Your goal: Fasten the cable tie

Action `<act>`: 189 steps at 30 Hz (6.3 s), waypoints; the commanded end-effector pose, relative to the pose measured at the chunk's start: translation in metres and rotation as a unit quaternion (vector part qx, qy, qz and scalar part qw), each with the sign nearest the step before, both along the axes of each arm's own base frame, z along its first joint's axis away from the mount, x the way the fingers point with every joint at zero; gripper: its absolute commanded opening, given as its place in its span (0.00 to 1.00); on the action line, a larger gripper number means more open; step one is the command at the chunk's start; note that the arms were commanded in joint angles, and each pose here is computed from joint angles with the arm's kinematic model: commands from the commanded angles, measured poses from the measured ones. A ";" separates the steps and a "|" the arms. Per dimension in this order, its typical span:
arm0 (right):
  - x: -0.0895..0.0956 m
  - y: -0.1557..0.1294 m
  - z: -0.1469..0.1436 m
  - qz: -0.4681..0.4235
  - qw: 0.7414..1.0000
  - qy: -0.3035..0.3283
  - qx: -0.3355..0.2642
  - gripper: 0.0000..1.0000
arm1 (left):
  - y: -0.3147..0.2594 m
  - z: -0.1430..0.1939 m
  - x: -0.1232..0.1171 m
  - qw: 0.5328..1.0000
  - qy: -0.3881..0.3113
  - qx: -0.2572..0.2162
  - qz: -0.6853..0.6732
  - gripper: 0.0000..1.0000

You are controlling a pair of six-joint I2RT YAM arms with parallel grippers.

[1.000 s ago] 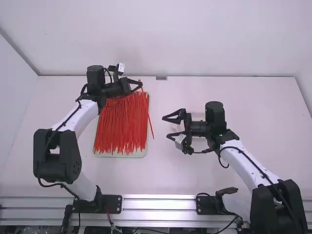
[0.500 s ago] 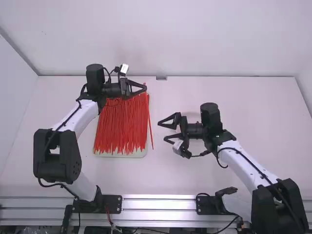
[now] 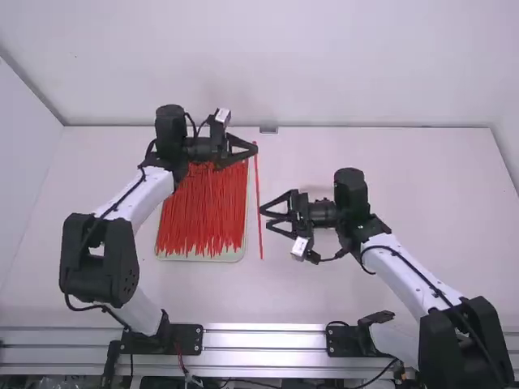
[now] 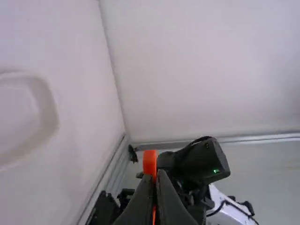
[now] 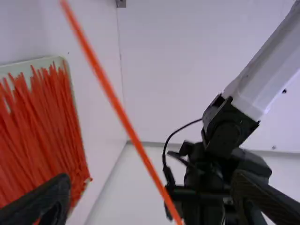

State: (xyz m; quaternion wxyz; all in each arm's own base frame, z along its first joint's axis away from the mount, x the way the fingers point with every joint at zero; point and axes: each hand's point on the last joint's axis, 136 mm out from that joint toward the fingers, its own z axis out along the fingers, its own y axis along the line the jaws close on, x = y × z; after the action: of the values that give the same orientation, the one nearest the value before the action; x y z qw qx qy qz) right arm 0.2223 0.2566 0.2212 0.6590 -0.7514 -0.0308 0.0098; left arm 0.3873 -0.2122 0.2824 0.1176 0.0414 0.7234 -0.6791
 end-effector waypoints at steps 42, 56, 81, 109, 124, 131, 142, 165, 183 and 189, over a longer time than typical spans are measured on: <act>-0.022 -0.003 0.004 0.058 0.997 0.053 0.019 0.28 | -0.001 0.008 0.002 1.000 -0.003 -0.003 0.016 0.02; -0.022 -0.003 0.004 0.057 0.997 0.053 0.018 0.00 | -0.003 0.006 -0.002 1.000 0.006 -0.002 0.006 0.03; -0.014 0.000 0.025 0.030 0.966 0.257 0.013 0.00 | -0.006 -0.010 -0.009 0.998 -0.060 0.021 -0.011 0.02; -0.003 0.002 0.039 -0.024 0.804 0.594 -0.006 0.00 | -0.004 -0.036 -0.020 0.932 -0.351 0.076 -0.047 0.02; 0.055 -0.004 0.044 -0.133 0.468 0.868 0.099 0.00 | -0.006 -0.041 -0.009 0.869 -0.479 0.117 -0.041 0.02; 0.058 0.009 0.030 -0.158 0.377 0.906 0.114 0.00 | -0.012 -0.042 -0.001 0.832 -0.534 0.144 -0.035 0.02; 0.050 0.013 0.011 -0.175 0.304 0.932 0.091 0.00 | -0.014 -0.026 -0.017 0.737 -0.666 0.091 -0.069 0.02; 0.052 0.011 0.008 -0.181 0.282 0.937 0.096 0.00 | -0.019 -0.007 -0.045 0.704 -0.703 0.004 -0.101 0.06; 0.058 0.007 0.008 -0.181 0.260 0.942 0.110 0.00 | -0.027 -0.012 -0.046 0.683 -0.723 0.013 -0.103 0.02; 0.058 0.005 0.005 -0.186 0.252 0.943 0.109 0.00 | -0.024 -0.010 -0.043 0.678 -0.728 0.015 -0.099 0.02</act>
State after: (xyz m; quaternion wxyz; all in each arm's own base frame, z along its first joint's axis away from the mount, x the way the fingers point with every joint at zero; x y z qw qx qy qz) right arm 0.2819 0.2615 0.2296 0.2869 -0.1165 0.7505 0.5838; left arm 0.3488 -0.2389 0.2659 0.5300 0.5880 0.4288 -0.4352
